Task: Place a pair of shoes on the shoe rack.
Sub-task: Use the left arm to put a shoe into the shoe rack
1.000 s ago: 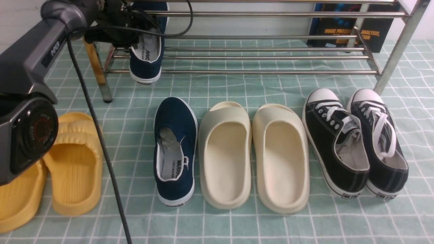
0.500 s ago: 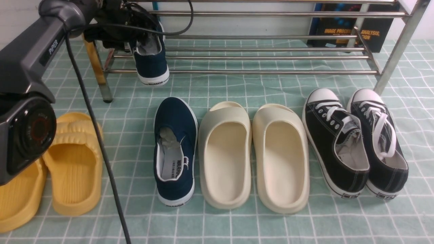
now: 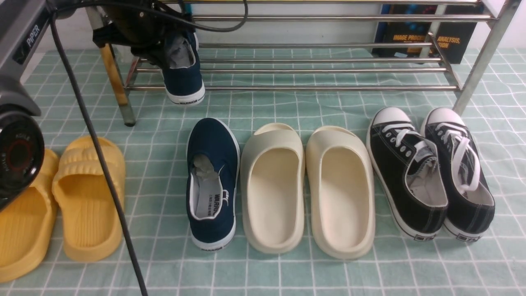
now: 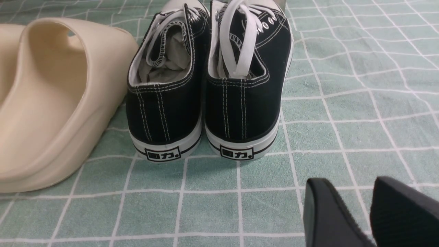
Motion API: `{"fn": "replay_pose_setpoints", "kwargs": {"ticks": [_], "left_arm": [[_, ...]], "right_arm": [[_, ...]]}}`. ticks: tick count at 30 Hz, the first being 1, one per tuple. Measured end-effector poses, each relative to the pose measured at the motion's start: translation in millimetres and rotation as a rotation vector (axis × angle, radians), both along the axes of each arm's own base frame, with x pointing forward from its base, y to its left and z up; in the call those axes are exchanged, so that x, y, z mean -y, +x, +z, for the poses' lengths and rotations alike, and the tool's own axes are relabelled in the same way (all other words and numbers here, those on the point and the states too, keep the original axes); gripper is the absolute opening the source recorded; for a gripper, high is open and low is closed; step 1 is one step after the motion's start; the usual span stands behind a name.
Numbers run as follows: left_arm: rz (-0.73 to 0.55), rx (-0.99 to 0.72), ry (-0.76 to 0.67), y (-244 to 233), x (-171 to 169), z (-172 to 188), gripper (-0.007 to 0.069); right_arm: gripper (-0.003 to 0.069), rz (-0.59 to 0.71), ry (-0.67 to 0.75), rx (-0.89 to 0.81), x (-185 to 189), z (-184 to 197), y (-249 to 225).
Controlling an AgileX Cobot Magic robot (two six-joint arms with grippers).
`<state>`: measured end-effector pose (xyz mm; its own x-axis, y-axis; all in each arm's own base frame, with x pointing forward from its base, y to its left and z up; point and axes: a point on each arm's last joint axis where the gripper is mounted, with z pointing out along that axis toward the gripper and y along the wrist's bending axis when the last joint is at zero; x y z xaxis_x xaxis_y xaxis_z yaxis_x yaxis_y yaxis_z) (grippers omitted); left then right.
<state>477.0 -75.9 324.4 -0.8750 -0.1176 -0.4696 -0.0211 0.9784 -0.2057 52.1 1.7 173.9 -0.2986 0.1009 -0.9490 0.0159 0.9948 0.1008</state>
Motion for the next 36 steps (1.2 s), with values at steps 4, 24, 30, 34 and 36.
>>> {"fn": "replay_pose_setpoints", "kwargs": {"ticks": [4,24,30,34,36], "left_arm": [[-0.072,-0.011,-0.027,-1,19,-5,-0.0013],[-0.096,-0.023,0.251,14,65,-66,-0.0013],[-0.085,-0.045,0.261,8,62,-57,-0.0013],[-0.077,-0.021,0.257,3,57,-39,-0.0013],[-0.077,-0.008,0.234,0,56,-30,-0.0013]], "right_arm": [[0.0238,0.000,0.000,0.000,0,0,0],[0.0238,0.000,0.000,0.000,0,0,0],[0.0239,0.000,0.000,0.000,0,0,0],[0.0239,0.000,0.000,0.000,0,0,0],[0.0239,0.000,0.000,0.000,0,0,0]]}}
